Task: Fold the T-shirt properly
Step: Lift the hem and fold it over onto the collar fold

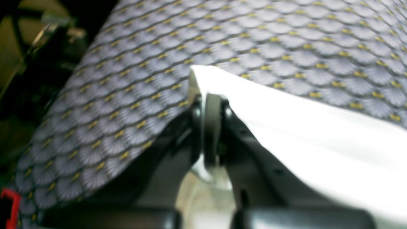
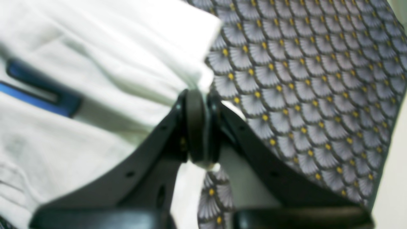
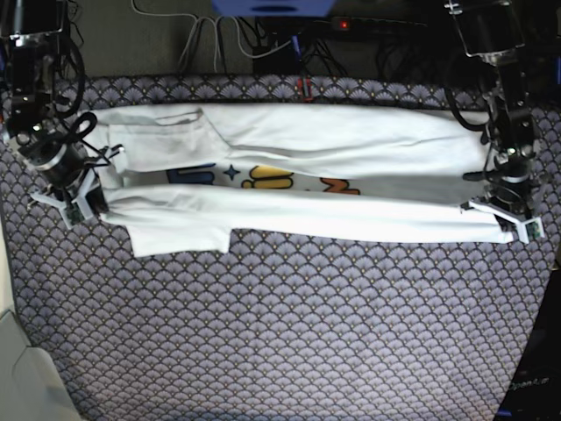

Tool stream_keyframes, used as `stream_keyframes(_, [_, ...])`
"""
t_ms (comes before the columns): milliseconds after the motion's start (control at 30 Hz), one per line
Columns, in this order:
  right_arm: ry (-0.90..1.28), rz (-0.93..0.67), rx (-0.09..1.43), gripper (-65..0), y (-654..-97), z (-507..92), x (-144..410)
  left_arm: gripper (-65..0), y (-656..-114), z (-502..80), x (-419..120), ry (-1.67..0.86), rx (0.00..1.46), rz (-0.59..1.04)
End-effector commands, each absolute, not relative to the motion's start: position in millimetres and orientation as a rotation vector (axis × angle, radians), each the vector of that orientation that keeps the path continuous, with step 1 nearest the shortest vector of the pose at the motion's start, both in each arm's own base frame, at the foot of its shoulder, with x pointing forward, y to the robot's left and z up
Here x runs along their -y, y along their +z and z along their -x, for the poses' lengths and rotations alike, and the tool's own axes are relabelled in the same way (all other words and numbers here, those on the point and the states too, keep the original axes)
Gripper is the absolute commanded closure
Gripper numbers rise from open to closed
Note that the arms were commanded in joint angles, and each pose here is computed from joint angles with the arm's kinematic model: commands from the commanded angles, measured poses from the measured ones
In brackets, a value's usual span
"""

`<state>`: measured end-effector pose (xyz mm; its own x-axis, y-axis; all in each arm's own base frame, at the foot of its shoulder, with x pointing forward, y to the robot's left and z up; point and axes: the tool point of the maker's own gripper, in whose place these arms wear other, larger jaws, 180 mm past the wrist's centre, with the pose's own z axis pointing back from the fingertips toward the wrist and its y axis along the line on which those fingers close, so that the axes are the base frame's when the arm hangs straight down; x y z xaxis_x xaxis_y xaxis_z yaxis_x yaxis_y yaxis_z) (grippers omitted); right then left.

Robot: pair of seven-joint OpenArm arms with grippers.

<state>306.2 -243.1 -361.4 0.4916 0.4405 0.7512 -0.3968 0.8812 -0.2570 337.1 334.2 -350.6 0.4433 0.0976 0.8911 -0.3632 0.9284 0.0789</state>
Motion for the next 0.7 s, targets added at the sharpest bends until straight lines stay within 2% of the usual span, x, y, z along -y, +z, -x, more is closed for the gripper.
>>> stream_keyframes(0, [0.534, 0.060, 0.970, 0.0, -346, -311, 246, -0.5, -330, -338, -347, 0.302, 1.140, -0.314])
stream_keyframes(667, [0.541, 0.015, 0.836, 0.0, -381, -257, 250, -0.5, -377, -283, -352, 0.289, 0.990, -0.338])
